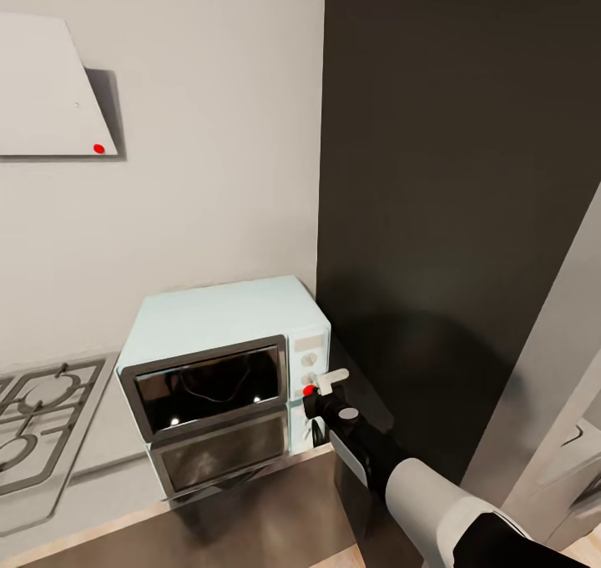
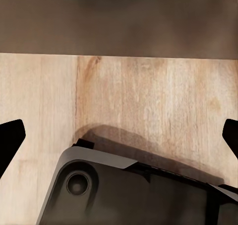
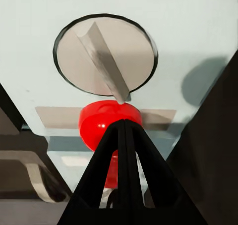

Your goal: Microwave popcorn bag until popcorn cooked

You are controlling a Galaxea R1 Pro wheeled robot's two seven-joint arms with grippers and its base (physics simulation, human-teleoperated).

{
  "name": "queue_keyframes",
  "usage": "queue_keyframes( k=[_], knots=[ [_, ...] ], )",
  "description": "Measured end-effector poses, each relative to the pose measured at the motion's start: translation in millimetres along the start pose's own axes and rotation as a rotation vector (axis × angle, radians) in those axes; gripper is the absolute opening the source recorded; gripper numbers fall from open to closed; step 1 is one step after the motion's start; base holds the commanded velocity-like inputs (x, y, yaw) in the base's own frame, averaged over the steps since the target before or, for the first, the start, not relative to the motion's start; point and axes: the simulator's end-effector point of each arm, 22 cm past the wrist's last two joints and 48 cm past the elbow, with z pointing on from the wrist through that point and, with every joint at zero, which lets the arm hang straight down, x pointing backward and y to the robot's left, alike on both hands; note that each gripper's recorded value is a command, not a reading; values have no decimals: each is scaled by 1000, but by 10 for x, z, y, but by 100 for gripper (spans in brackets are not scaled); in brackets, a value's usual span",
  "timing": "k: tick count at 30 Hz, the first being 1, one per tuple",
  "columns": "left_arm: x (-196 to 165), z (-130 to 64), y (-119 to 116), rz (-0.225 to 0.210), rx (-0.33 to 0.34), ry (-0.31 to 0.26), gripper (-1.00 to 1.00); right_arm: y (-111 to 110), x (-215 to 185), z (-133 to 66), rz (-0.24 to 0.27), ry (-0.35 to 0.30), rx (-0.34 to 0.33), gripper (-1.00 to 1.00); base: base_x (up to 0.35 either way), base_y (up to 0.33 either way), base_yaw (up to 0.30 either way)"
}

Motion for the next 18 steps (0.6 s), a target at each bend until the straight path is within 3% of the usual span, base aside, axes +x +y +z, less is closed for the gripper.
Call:
queue_keyframes(
  k=[18],
  knots=[
    [0,0,0,0,0,0,100,1,3,0,0,0,0,-100,28,0,0]
  ],
)
